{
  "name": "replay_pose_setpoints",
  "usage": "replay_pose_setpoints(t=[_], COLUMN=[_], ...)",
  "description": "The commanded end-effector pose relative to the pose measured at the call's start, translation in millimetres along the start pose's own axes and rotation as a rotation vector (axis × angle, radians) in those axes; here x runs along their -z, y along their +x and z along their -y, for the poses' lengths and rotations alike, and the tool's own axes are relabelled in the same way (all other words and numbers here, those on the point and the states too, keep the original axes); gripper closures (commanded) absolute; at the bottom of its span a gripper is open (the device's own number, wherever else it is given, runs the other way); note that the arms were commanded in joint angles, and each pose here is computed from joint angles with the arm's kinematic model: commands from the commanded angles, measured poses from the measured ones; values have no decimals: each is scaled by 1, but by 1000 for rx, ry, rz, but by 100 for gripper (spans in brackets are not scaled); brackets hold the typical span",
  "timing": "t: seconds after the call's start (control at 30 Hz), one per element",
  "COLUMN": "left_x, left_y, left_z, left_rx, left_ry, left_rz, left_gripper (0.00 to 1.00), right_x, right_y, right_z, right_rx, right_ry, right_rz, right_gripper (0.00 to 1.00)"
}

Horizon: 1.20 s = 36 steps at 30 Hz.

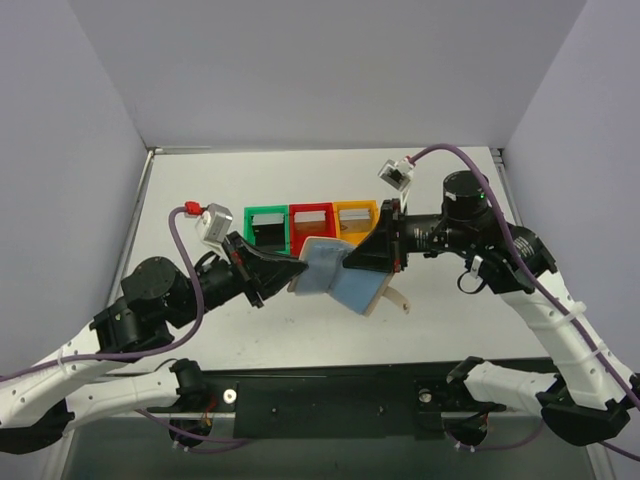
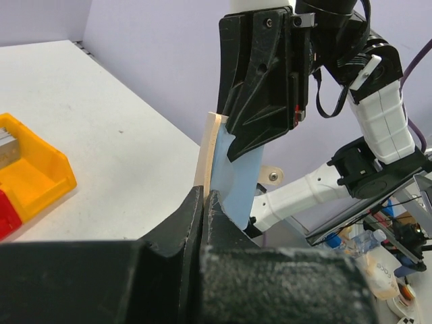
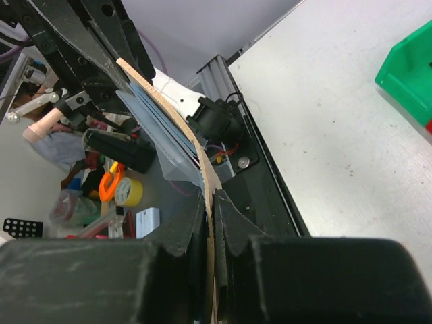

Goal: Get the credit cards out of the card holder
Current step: Remove the credit card from the card holder.

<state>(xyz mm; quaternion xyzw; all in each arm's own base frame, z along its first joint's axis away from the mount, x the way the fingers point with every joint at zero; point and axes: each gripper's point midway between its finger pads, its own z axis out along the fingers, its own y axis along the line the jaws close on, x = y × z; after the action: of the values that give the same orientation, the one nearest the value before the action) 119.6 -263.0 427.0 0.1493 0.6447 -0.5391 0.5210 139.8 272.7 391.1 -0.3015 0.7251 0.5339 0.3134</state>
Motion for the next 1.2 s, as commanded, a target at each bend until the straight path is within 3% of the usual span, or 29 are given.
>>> replay_pose_setpoints(t=[0.0,0.07,0.2,0.27,0.7,1.0,1.17], left_x=[6,6,11,15,13,-8,5], left_y=[-34,-32,-32,-33,-30,-22,-33], left_z=[17,17,20,22,17,21,16], left_rx=[19,20,24,26,25,-13,-7], left_ry=[65,68,89,105,98,100,77], left_rz=[128,124,131,141,156,94,154], left_gripper=[100,81,62,57,55,57,58], right_x=[3,4,7,8,10,12,17], right_y=[-7,-8,-11,-12,-16,-12,-12], right_z=[-14,-18,-27,-28,-33,-40,-46], right_rx=[28,28,22,19,17,42,60], right_ry=[-60,-75,-100,-102,-111,-157,-171], right_rz=[8,1,2,5,17,15,23], right_gripper=[100,100,100,100,100,100,100])
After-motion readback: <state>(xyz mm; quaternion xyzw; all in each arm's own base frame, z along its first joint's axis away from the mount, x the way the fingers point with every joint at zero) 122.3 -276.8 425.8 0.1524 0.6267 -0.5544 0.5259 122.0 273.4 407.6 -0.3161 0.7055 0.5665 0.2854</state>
